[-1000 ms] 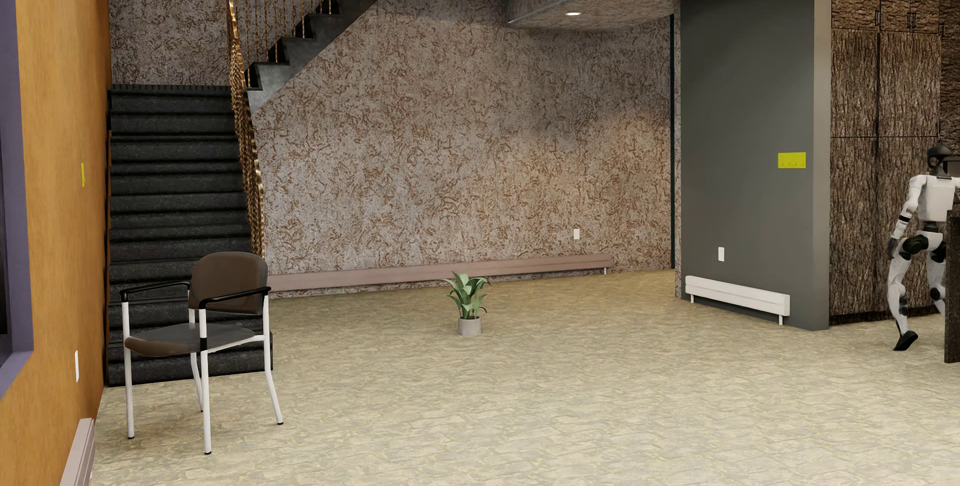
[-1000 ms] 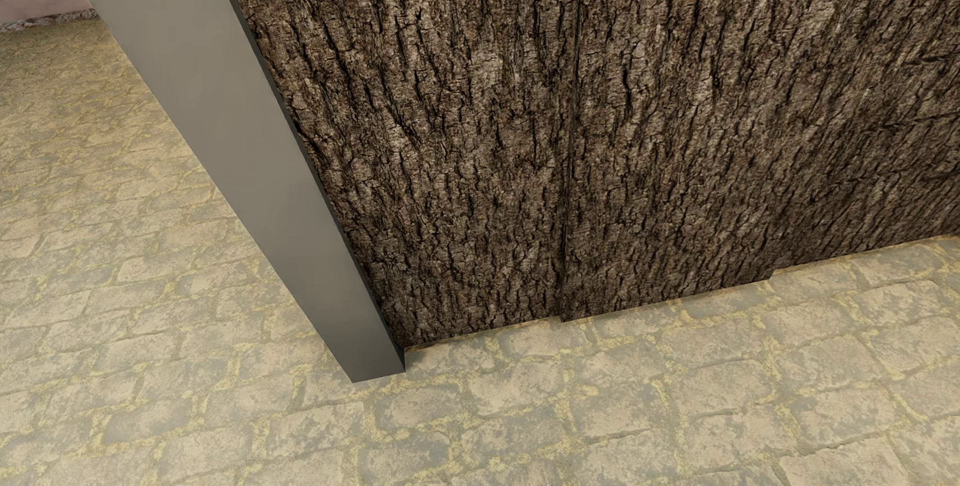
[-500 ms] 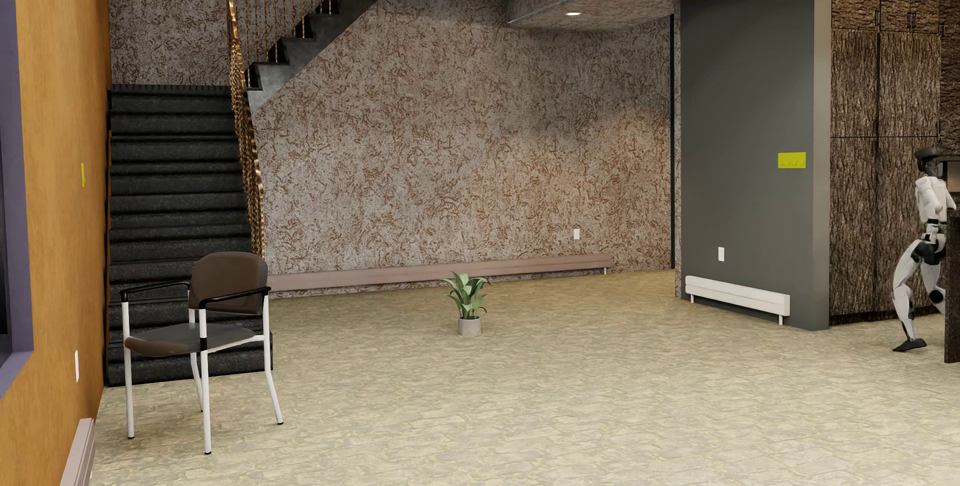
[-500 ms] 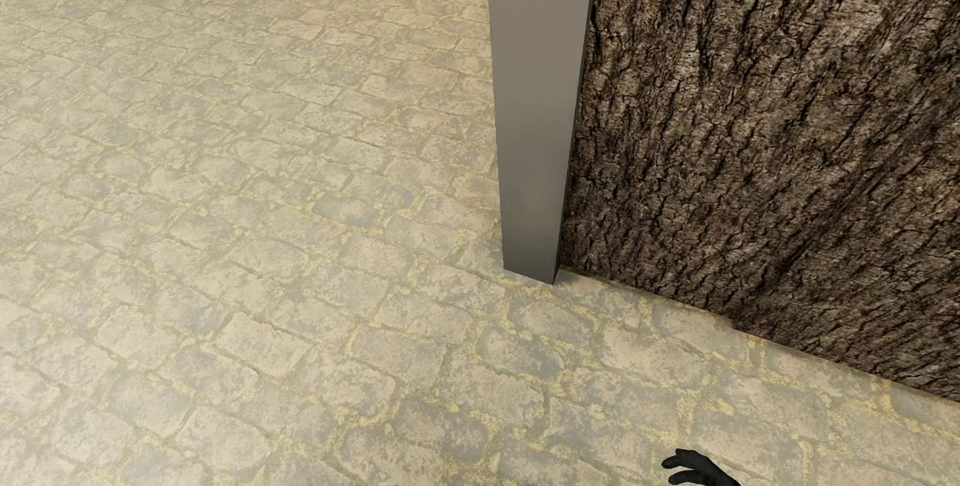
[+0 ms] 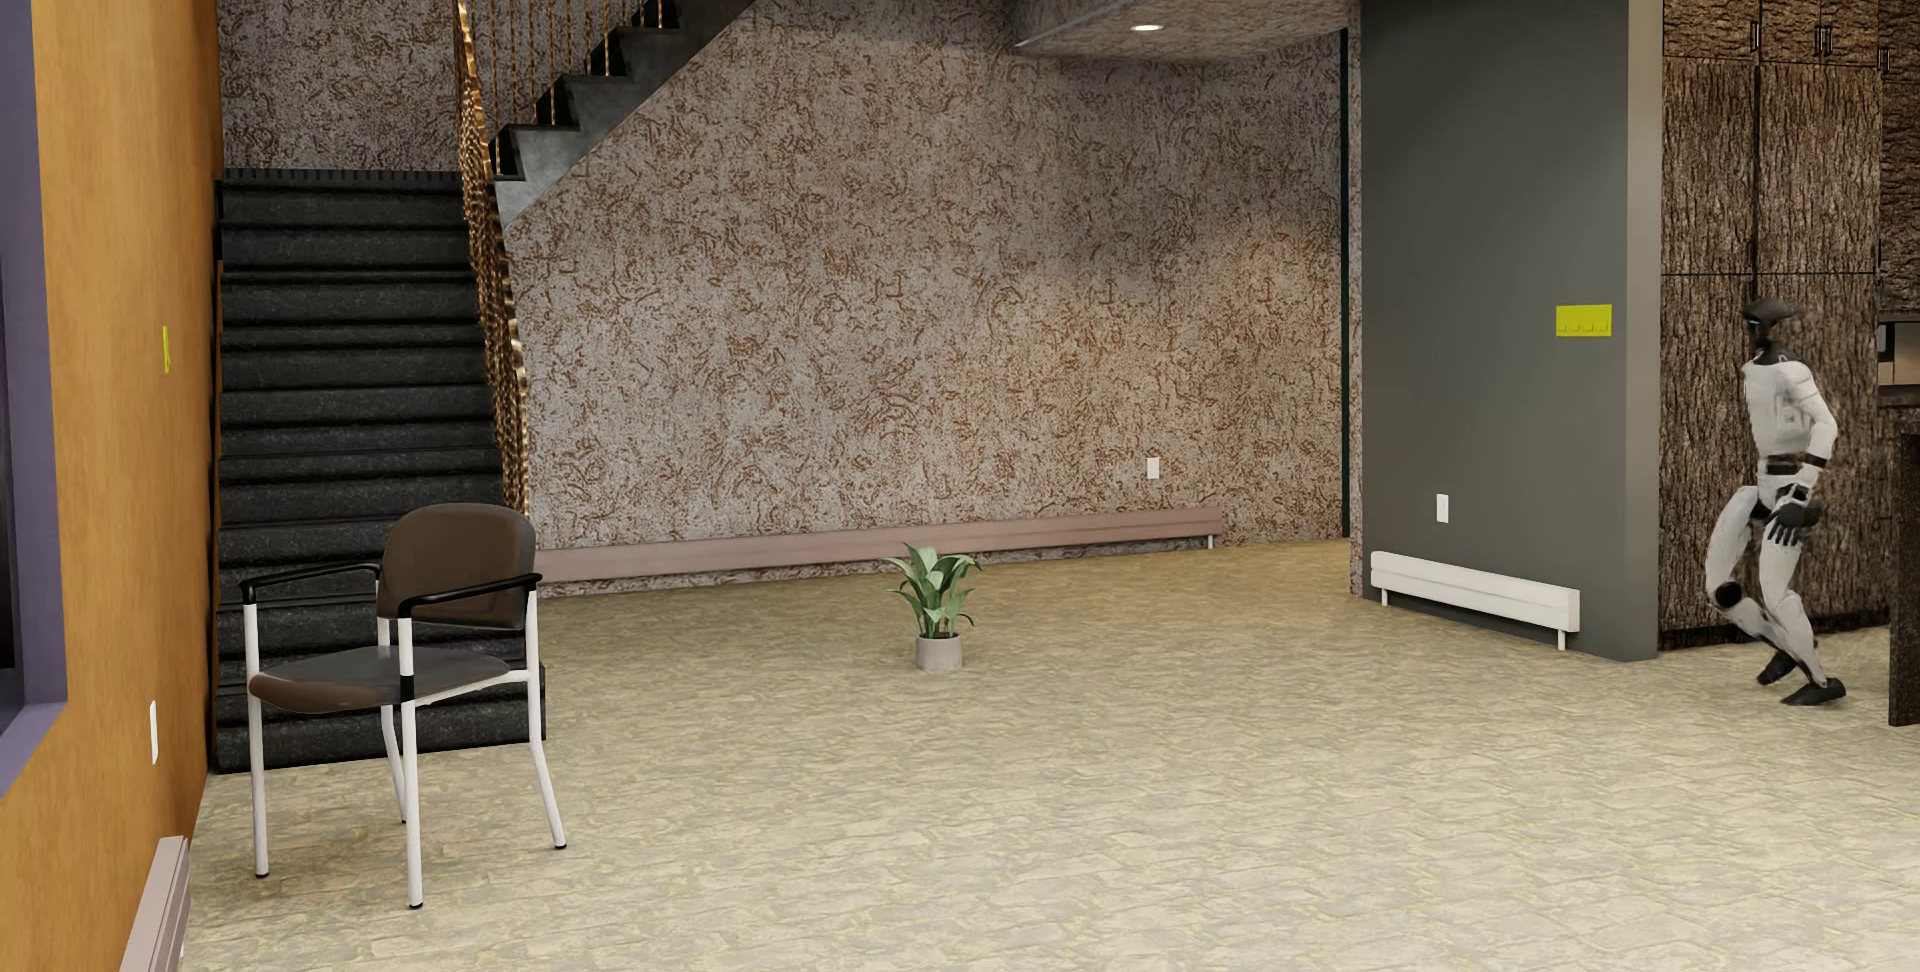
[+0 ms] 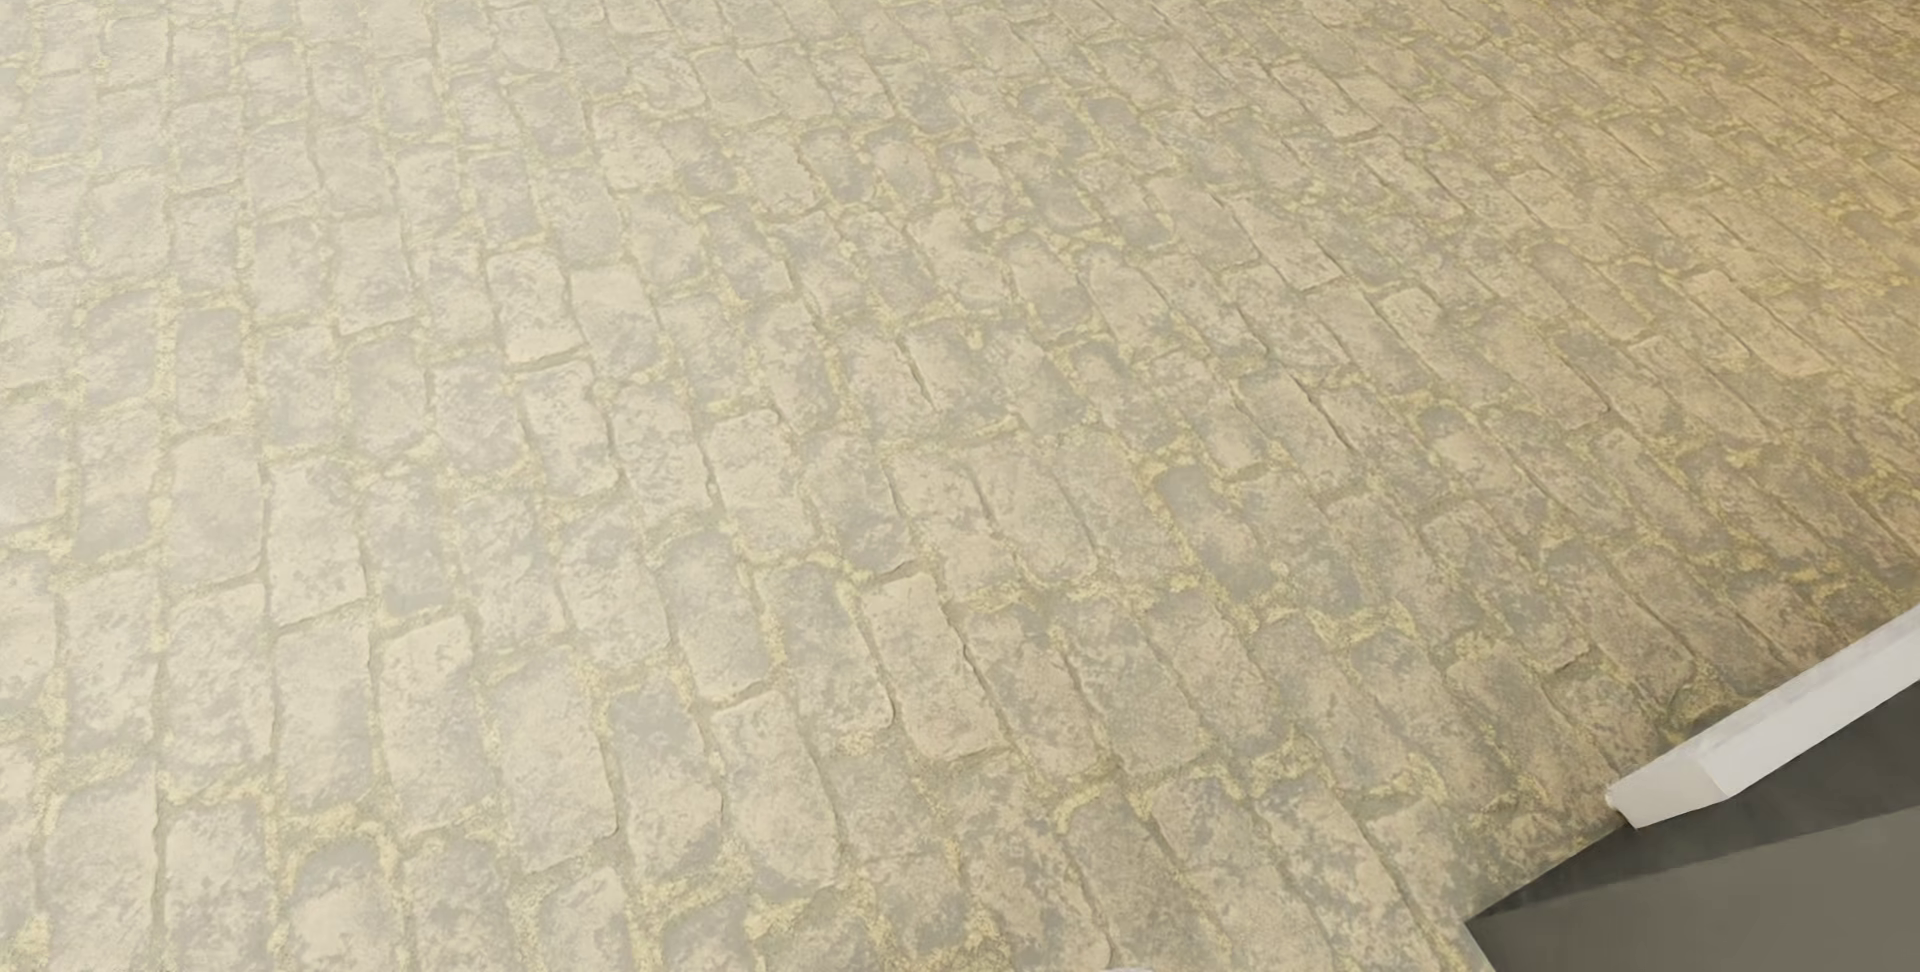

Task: Walk to the officechair

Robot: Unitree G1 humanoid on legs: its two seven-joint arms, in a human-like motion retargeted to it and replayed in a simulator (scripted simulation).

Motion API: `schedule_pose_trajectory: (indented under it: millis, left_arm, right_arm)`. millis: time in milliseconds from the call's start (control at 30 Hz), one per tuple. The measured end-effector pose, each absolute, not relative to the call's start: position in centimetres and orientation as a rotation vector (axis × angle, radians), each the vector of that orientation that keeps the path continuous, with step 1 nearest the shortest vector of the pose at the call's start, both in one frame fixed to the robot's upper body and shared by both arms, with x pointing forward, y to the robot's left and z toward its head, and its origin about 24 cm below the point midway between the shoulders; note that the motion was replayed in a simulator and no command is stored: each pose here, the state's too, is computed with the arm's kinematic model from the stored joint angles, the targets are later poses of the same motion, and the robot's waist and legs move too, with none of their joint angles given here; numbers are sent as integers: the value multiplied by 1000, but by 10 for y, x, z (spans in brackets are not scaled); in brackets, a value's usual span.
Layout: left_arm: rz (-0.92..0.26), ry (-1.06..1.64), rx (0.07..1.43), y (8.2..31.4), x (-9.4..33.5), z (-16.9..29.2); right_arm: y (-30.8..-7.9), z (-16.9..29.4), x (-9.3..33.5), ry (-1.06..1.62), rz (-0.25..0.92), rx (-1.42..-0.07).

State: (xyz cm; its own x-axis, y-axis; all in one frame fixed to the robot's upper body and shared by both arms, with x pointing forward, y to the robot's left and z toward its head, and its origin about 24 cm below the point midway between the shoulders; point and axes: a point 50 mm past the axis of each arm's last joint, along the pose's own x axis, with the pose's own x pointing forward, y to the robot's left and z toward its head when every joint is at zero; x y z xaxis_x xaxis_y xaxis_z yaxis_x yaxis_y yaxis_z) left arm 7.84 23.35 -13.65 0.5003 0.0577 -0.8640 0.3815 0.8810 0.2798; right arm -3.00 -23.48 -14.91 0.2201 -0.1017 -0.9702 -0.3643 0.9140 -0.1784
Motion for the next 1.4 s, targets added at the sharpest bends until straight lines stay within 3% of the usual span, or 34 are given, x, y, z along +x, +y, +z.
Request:
schedule_pose_trajectory:
  millis: [167, 267, 367, 433, 500, 567, 600, 733, 800, 867, 933, 1033, 1100, 1200, 1267, 1333, 1400]
  left_arm:
    - [-214, 701, 520, 227, 167, -90]
    - [-290, 675, 562, 215, 177, -88]
    - [-381, 882, 553, 201, 128, -127]
    - [-444, 985, 574, 200, 94, -140]
    - [-486, 1119, 547, 196, 46, -153]
    - [-428, 1270, 478, 200, -4, -158]
    - [-520, 1323, 517, 199, -27, -158]
    - [-598, 1461, 527, 205, -84, -148]
    - [-592, 1533, 534, 212, -103, -146]
    - [-571, 1592, 522, 213, -117, -145]
    - [-586, 1546, 544, 210, -98, -152]
    - [-469, 1303, 521, 206, -13, -158]
    - [-366, 1080, 497, 208, 57, -145]
    - [-242, 721, 492, 216, 156, -96]
    - [-185, 553, 513, 226, 192, -62]
    - [-135, 536, 507, 236, 194, -55]
    - [-137, 657, 466, 232, 168, -81]
  right_arm:
    - [-246, -146, -73, 1502, 233, -459]
    - [-260, -144, -78, 1542, 224, -503]
    - [-266, -147, -76, 1573, 238, -540]
    - [-249, -155, -46, 1479, 230, -493]
    - [-232, -156, -2, 1311, 230, -451]
    - [-222, -143, 48, 1102, 193, -404]
    - [-219, -133, 76, 998, 200, -413]
    - [-230, -74, 177, 616, 133, -463]
    - [-247, -61, 190, 572, 61, -467]
    - [-247, -82, 167, 679, 56, -443]
    - [-238, -115, 123, 867, 89, -415]
    - [-220, -153, 34, 1190, 234, -429]
    - [-223, -159, -34, 1403, 286, -444]
    - [-234, -148, -101, 1598, 274, -439]
    - [-245, -139, -126, 1676, 206, -425]
    - [-255, -131, -144, 1740, 175, -436]
    - [-263, -131, -146, 1778, 170, -464]
